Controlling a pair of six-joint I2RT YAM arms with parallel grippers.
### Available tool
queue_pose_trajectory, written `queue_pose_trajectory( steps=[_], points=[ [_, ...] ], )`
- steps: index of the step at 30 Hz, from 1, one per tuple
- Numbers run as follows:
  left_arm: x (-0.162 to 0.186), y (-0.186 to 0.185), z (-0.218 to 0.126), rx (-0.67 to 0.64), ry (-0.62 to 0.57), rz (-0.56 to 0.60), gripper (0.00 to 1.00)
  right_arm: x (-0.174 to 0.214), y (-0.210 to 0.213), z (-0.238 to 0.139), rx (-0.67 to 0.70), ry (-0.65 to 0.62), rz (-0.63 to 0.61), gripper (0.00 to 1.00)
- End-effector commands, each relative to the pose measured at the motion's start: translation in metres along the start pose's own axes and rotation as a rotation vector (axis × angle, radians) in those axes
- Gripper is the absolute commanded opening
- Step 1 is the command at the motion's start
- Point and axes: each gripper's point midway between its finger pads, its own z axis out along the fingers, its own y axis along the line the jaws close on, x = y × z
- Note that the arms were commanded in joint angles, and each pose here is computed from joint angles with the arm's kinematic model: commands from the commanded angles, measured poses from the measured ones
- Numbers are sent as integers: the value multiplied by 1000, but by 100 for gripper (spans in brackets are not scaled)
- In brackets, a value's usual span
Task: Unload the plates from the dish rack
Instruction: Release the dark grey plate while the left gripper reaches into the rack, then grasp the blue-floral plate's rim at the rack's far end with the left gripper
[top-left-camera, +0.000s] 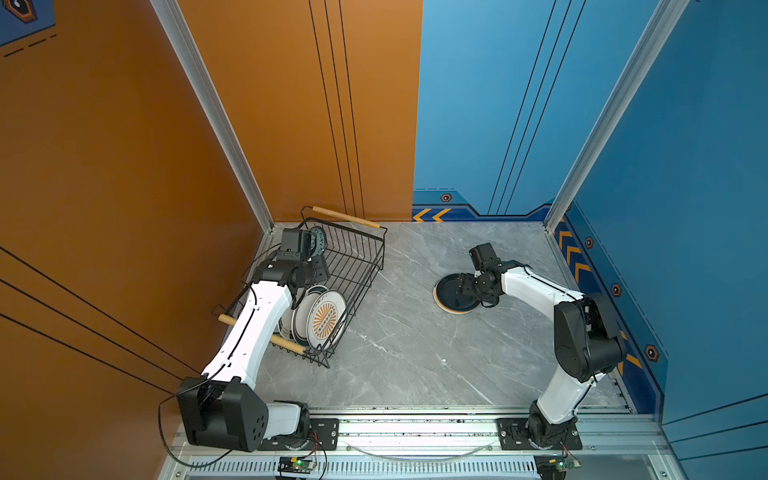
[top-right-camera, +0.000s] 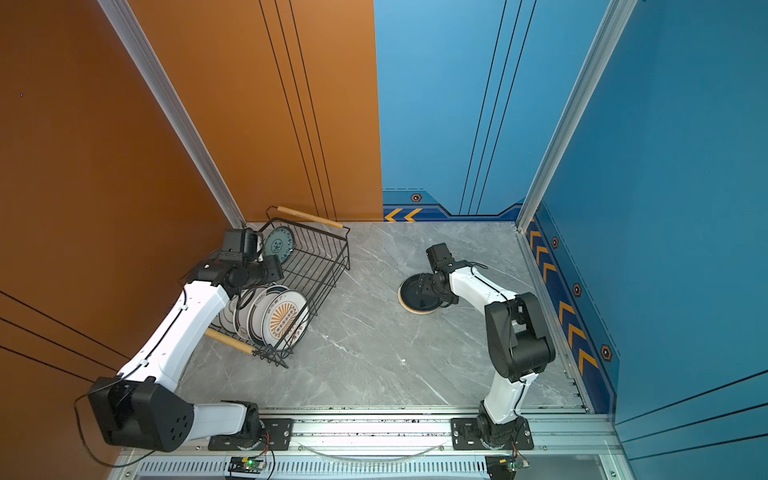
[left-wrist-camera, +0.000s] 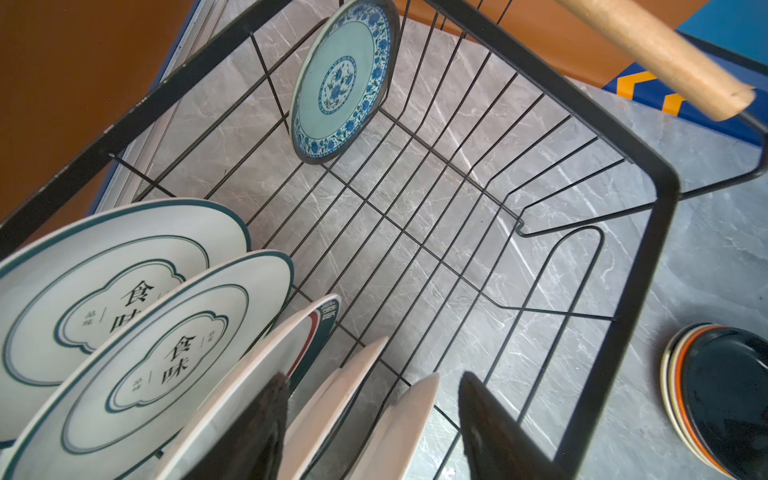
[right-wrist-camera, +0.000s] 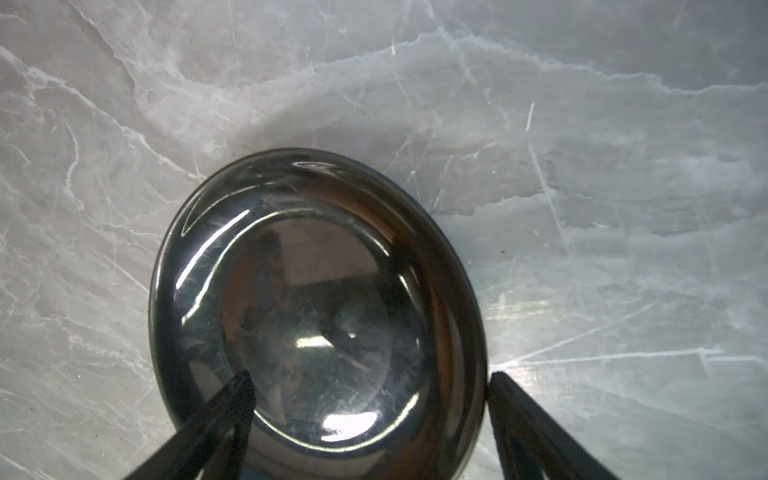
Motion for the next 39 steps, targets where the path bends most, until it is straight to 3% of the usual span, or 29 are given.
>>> queue_pose_trajectory(
  steps=[1,9,16,21,28,39],
  points=[
    [-11,5,3,-33,-5,36,67,1,-1,3,60,21,-52,88],
    [-23,10,34,-74,36,71,67,9,-1,16,94,53,-84,90],
    [-43,14,61,-139,44,130,65,0,-11,-1,111,-2,-73,91],
    [-60,20,84,-199,51,223,65,-4,-12,-13,93,-27,-66,100],
    [-72,22,121,-156,94,240,65,0,-14,-16,46,-14,-42,100],
    [-102,23,148,-138,61,329,69,5,-18,-32,-32,-18,-27,100]
  ],
)
